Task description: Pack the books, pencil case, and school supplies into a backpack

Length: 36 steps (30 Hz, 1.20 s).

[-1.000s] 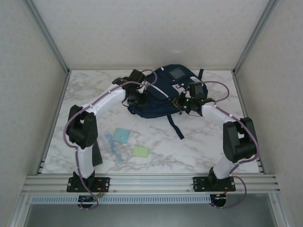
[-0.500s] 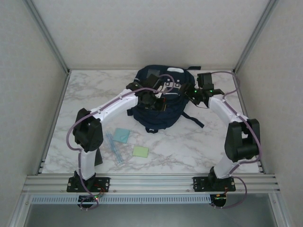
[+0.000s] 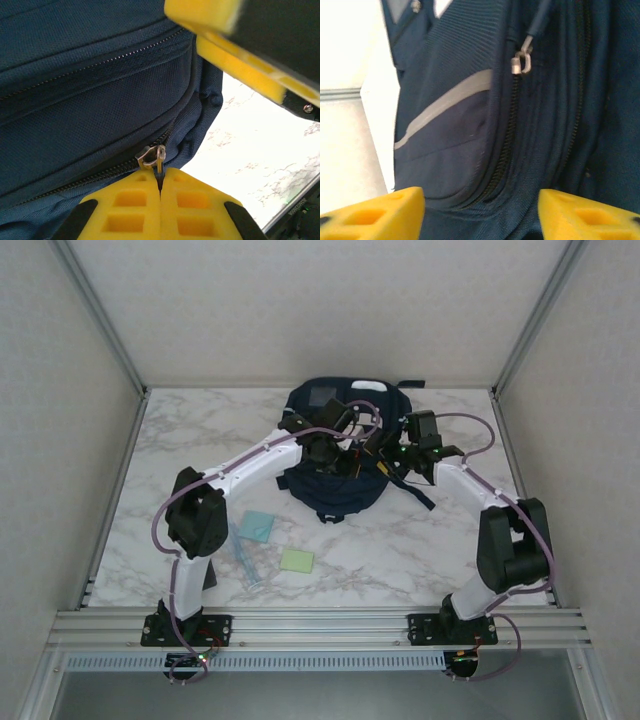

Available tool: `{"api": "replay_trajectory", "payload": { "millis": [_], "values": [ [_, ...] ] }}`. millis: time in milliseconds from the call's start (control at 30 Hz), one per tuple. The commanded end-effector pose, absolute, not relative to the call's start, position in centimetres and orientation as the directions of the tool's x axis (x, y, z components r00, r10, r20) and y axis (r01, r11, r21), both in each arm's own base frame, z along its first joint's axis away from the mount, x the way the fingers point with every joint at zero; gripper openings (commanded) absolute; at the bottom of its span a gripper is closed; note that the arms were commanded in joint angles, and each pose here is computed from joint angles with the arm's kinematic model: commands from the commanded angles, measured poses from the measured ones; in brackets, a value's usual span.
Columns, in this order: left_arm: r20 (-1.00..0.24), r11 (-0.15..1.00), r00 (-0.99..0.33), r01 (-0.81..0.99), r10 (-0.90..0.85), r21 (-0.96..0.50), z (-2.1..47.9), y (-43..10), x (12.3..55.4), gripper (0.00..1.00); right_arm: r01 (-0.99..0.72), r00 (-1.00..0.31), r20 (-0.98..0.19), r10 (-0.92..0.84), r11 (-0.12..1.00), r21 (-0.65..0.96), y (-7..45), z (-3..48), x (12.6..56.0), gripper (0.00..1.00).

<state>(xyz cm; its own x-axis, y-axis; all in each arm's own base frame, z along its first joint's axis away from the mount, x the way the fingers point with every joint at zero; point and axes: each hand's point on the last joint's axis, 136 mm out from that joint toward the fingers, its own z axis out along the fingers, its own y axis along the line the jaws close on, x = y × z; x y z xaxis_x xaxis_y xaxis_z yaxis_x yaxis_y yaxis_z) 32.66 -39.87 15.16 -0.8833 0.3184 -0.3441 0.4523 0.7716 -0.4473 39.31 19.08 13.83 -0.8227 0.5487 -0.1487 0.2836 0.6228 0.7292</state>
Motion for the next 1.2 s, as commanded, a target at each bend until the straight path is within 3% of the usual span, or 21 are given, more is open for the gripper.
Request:
{"api": "replay_trajectory", "payload": {
  "millis": [0, 67, 133, 200, 267, 367, 567, 767, 833, 900, 1000, 1167],
  "values": [
    [-0.426, 0.69, -0.849, 0.511, 0.312, -0.513, 19.2, -41.6, 31.2, 0.0, 0.257, -0.846, -0.114, 0.521, 0.585, 0.769, 21.5, 13.2, 39.5, 0.36],
    [-0.419, 0.7, -0.851, 0.508, 0.317, -0.501, 18.7, -41.2, 31.0, 0.0, 0.255, -0.841, -0.132, 0.524, 0.6, 0.758, 21.2, 12.8, 39.8, 0.16],
    [-0.407, 0.708, -0.854, 0.505, 0.325, -0.494, 18.2, -40.8, 30.8, 0.0, 0.248, -0.841, -0.151, 0.52, 0.618, 0.746, 21.0, 12.9, 40.0, 0.13],
    [-0.401, 0.736, -0.863, 0.484, 0.309, -0.474, 17.6, -40.0, 31.2, 0.0, 0.245, -0.849, -0.142, 0.509, 0.617, 0.748, 21.1, 13.3, 39.5, 0.21],
    [-0.395, 0.746, -0.871, 0.466, 0.292, -0.476, 17.3, -39.8, 31.7, 0.0, 0.256, -0.857, -0.131, 0.499, 0.632, 0.732, 20.7, 13.1, 38.0, 0.47],
    [-0.417, 0.74, -0.867, 0.466, 0.273, -0.486, 17.9, -40.3, 32.3, 0.0, 0.263, -0.862, -0.137, 0.488, 0.661, 0.703, 19.7, 13.1, 35.9, 0.61],
    [-0.451, 0.711, -0.855, 0.484, 0.257, -0.511, 20.0, -41.4, 32.9, 0.0, 0.273, -0.861, -0.126, 0.492, 0.658, 0.702, 19.2, 12.9, 34.4, 0.67],
    [-0.458, 0.665, -0.84, 0.521, 0.29, -0.535, 21.1, -42.2, 31.1, 0.0, 0.256, -0.839, -0.149, 0.523, 0.623, 0.739, 20.2, 12.6, 37.5, 0.66],
    [-0.442, 0.67, -0.844, 0.519, 0.304, -0.53, 20.5, -42.0, 30.5, 0.0, 0.245, -0.827, -0.162, 0.538, 0.604, 0.758, 20.7, 12.7, 39.2, 0.56],
    [-0.424, 0.682, -0.852, 0.508, 0.308, -0.526, 19.8, -41.5, 30.1, 0.0, 0.252, -0.814, -0.167, 0.556, 0.597, 0.761, 20.8, 12.4, 40.2, 0.28],
    [-0.416, 0.715, -0.853, 0.502, 0.315, -0.487, 18.9, -40.0, 30.0, 0.0, 0.256, -0.802, -0.201, 0.563, 0.626, 0.737, 20.1, 12.2, 40.6, 0.0],
    [-0.344, 0.821, -0.881, 0.444, 0.326, -0.359, 15.4, -34.0, 31.3, 0.0, 0.243, -0.782, -0.287, 0.553, 0.696, 0.676, 17.7, 13.1, 39.9, 0.0]
  ]
}}
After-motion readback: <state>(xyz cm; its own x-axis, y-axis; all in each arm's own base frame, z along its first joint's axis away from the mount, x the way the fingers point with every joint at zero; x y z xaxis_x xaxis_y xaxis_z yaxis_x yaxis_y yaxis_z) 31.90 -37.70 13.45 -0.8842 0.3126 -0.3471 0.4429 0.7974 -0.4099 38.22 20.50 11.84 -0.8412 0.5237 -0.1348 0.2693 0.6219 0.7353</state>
